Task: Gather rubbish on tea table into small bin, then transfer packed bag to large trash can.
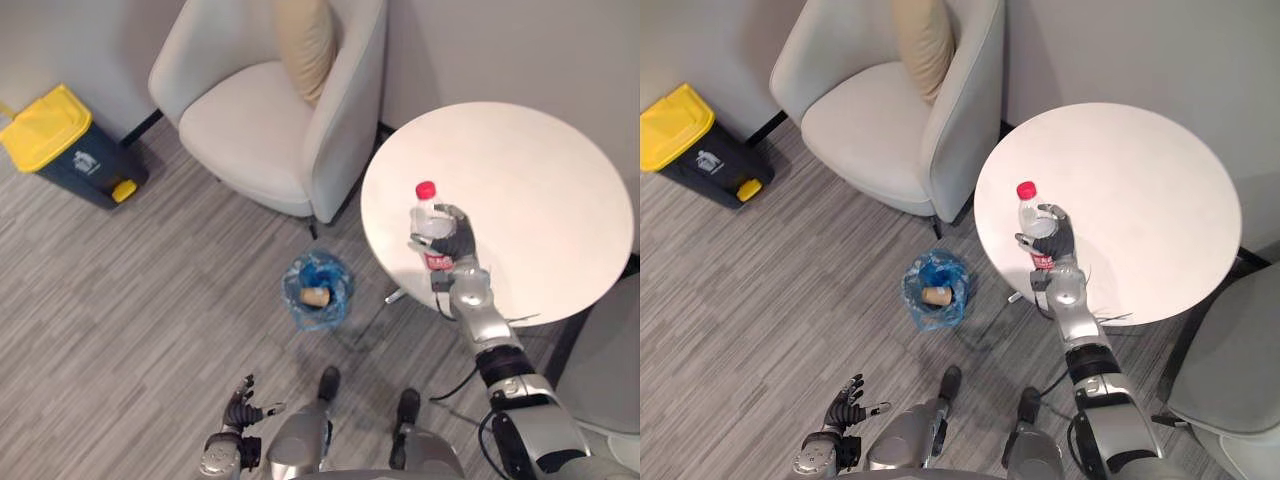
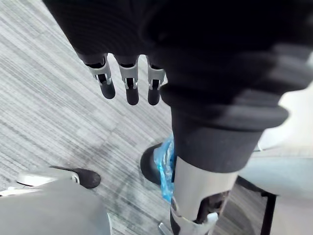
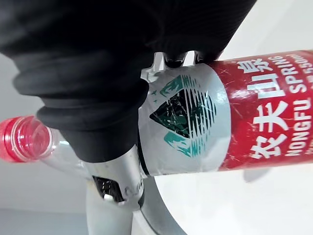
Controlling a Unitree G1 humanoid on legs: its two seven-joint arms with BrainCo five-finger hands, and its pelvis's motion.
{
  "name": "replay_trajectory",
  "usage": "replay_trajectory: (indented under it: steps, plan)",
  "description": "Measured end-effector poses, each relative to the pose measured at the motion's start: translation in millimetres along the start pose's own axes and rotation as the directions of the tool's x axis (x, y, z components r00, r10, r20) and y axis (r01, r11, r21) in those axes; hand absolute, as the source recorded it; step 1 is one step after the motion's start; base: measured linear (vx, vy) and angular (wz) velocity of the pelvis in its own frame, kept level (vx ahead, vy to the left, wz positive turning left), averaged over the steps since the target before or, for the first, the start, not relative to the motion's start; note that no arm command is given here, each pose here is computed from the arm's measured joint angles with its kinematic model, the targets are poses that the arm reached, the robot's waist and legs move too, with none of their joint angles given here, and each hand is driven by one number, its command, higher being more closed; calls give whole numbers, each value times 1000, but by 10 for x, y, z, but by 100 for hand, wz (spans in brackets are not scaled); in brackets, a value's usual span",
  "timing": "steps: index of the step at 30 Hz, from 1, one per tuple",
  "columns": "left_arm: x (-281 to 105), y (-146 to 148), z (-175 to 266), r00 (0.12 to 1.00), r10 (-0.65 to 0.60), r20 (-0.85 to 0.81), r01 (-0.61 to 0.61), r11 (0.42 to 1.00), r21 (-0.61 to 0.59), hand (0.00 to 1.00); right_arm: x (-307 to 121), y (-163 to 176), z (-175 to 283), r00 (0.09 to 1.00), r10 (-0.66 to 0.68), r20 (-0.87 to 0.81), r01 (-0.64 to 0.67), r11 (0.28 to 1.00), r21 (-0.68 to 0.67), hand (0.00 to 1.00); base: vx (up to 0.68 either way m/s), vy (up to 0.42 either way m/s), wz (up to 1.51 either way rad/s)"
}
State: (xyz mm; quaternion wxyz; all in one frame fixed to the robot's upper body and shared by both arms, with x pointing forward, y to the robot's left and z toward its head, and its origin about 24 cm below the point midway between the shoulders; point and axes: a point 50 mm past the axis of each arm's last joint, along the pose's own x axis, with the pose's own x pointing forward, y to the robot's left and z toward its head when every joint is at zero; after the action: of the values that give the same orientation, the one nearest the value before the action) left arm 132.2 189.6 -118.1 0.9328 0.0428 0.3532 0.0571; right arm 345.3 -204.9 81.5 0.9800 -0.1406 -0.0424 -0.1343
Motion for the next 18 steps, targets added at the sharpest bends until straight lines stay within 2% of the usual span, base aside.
replay_trajectory:
  steps: [7,11,18]
  plan:
    - [-9,18,19,1000,9,12,-9,1000,-21,0,-68,-138,35,998,-54,19,52,995,86,100,-35,-2,13]
    - [-9,76,18,999,36,12,-36,999,-41,0,-315,-279,133,990,-75,116,61,991,120,100,21,-11,2]
    - [-36,105,3,999,52,12,-51,998,-47,0,-758,-371,95,983,-66,172,37,985,167,100,48,-25,24]
